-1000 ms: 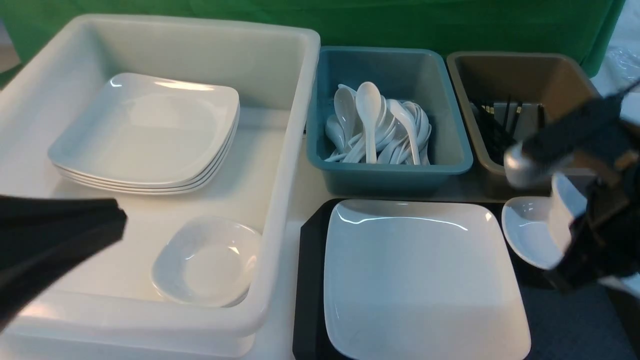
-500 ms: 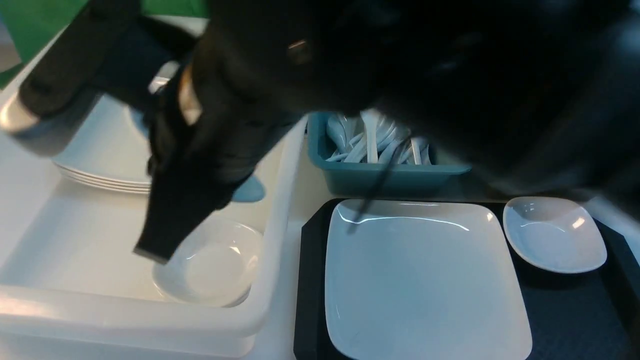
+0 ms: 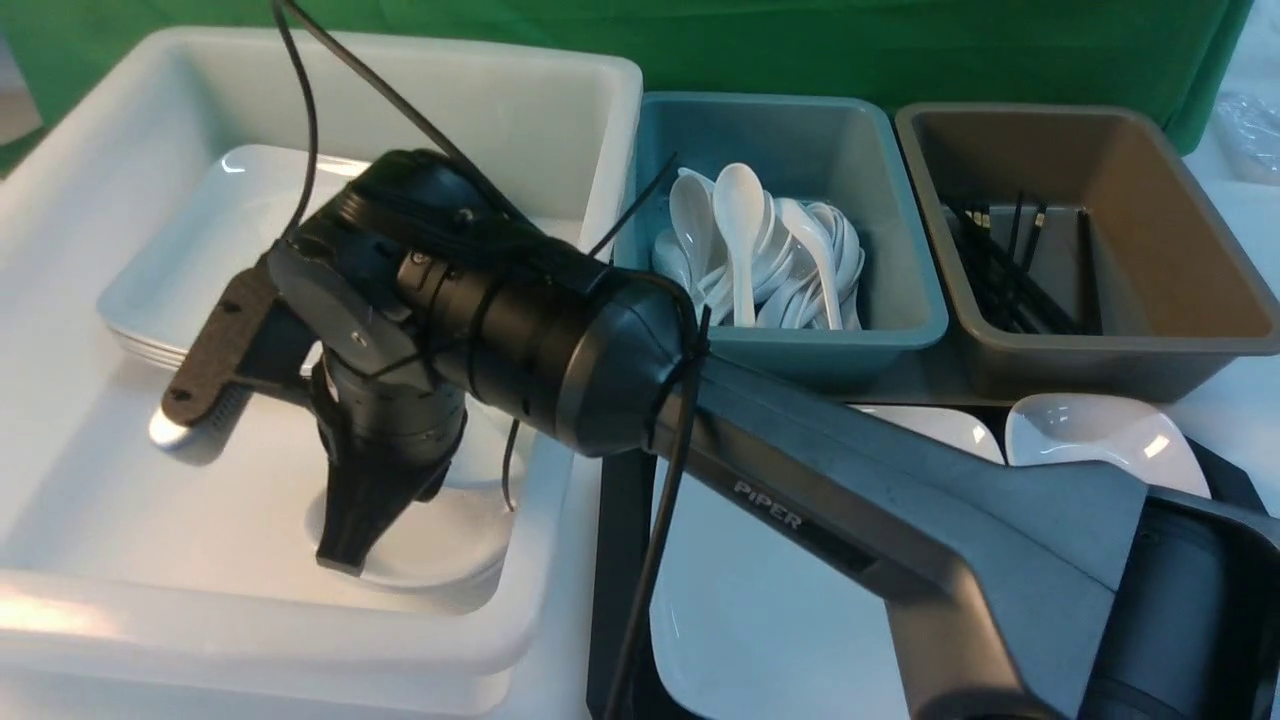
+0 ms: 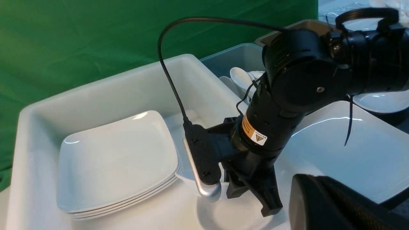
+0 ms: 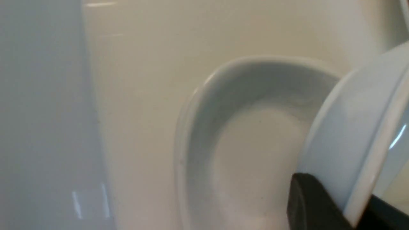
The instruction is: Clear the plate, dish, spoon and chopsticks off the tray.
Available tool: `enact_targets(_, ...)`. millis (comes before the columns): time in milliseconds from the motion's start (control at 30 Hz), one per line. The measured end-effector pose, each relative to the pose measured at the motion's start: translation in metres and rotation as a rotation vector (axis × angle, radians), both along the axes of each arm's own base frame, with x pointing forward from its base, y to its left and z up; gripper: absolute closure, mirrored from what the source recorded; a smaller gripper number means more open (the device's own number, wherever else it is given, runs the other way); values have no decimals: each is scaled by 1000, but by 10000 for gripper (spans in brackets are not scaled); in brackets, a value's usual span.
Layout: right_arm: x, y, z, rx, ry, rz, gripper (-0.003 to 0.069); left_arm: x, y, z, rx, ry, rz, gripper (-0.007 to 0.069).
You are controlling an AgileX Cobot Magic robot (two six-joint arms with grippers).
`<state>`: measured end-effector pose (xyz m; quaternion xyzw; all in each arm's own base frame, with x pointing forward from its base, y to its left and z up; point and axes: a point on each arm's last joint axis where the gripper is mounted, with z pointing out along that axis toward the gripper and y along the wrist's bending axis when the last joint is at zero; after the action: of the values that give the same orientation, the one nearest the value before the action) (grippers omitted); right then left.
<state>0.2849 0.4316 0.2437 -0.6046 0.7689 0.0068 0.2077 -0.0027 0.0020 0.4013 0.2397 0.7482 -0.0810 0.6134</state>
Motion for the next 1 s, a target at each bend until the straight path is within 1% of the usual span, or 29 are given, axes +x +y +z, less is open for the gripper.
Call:
enact_targets(67, 1, 0, -1, -2, 1, -2, 589, 0, 0, 1, 0, -6, -1, 615)
enact_targets(133, 0, 0, 0, 1, 8, -2, 568, 0, 0, 1, -2, -10, -1, 615)
enact_targets(233, -2, 0, -2, -1, 34, 0, 470, 0, 0, 1, -2, -11, -2, 615)
enact_targets(333, -8, 2, -3, -12, 57, 8, 323, 0, -1, 1, -7, -8, -7, 615)
enact_targets(433, -13, 3, 1, -11, 55, 15, 261, 0, -1, 1, -7, -8, -7, 615)
enact_targets(500, -15, 2, 7, -6, 52, 16, 244, 0, -1, 1, -7, -8, -7, 615)
enact_targets(633, -26, -1, 37, 53, 36, 4, 194, -1, -2, 1, -16, -4, -16, 615)
enact_targets(733, -36, -12, 76, 132, 12, -21, 152, -1, -2, 2, -21, -9, -20, 615)
enact_targets(800, -42, -23, 105, 194, -8, -43, 160, -1, -3, 2, -28, -14, -25, 615)
enact_targets(867, -50, -39, 135, 246, -43, -73, 214, -1, -4, 3, -40, -21, -37, 615)
enact_targets(967, -59, -83, 174, 259, -120, -132, 392, -2, -6, 5, -46, -36, -68, 615)
enact_targets(1000, -58, -111, 182, 240, -135, -187, 468, -2, -8, 5, -47, -35, -88, 615)
